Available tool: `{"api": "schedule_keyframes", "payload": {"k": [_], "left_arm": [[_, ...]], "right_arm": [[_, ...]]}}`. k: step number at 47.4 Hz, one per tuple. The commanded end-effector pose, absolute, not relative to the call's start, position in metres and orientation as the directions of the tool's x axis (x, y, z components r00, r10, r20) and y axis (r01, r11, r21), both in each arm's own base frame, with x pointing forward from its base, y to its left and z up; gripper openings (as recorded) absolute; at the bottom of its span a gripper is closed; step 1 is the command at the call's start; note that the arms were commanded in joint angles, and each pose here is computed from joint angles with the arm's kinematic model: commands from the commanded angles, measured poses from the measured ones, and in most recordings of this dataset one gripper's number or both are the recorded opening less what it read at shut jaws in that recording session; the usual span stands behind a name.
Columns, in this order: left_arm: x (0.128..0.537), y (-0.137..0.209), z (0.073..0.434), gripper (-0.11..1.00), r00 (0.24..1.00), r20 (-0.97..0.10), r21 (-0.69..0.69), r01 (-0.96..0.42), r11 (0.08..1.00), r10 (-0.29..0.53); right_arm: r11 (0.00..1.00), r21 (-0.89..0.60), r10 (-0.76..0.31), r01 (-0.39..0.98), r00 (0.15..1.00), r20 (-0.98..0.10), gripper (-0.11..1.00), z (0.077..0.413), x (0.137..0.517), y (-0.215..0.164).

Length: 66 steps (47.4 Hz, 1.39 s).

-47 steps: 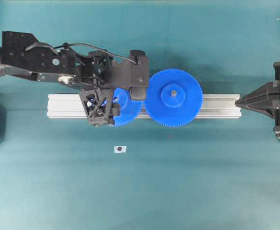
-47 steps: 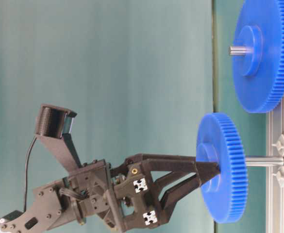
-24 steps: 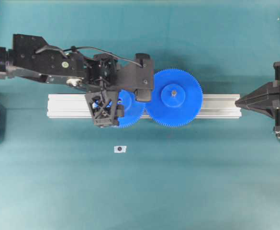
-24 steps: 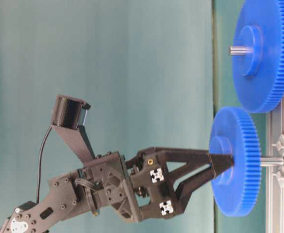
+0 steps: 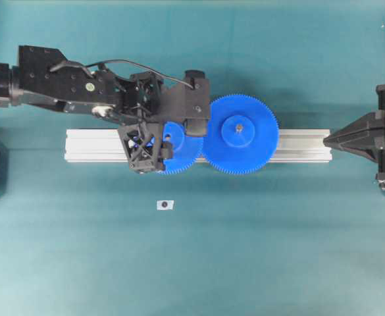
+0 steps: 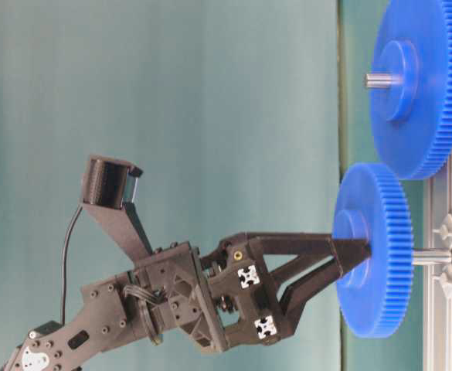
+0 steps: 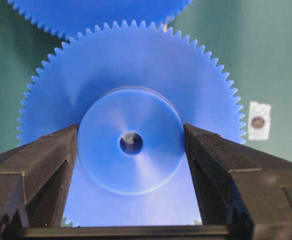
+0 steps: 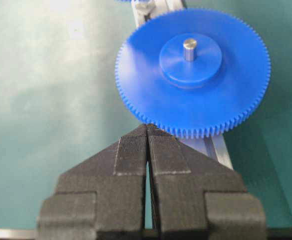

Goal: Insert the small gear onto the shaft.
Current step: 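Align the gear's center hole with the shaft beside the large gear, then push the small gear onto the shaft with the left gripper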

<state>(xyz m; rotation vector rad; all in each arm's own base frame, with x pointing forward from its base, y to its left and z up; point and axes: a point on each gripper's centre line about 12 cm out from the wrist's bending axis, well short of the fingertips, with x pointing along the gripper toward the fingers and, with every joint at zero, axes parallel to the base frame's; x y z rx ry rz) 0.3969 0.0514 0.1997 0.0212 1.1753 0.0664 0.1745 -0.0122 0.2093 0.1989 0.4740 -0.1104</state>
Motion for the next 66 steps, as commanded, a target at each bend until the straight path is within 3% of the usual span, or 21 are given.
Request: {"api": "schedule_keyframes", "payload": {"k": [1, 23, 43, 66], "left_arm": [[0.391, 0.060, 0.207, 0.71, 0.386, -0.919, 0.057, -0.060, 0.997, 0.076], [0.393, 0.061, 0.208, 0.71, 0.405, -0.911, 0.056, -0.068, 0.996, 0.079], [0.399, 0.028, 0.208, 0.71, 0.417, -0.908, 0.025, -0.048, 0.999, 0.043], [0.401, 0.044, 0.208, 0.71, 0.419, -0.906, 0.049, -0.039, 0.998, 0.061]], "right_arm": [[0.973, 0.172, -0.063, 0.156, 0.891, -0.450, 0.01, 0.214, 0.177, -0.013], [0.972, 0.172, -0.064, 0.157, 0.890, -0.451, 0.01, 0.213, 0.177, -0.013], [0.972, 0.172, -0.065, 0.157, 0.892, -0.448, 0.01, 0.214, 0.177, -0.013], [0.972, 0.172, -0.067, 0.160, 0.892, -0.447, 0.01, 0.214, 0.177, -0.014]]}}
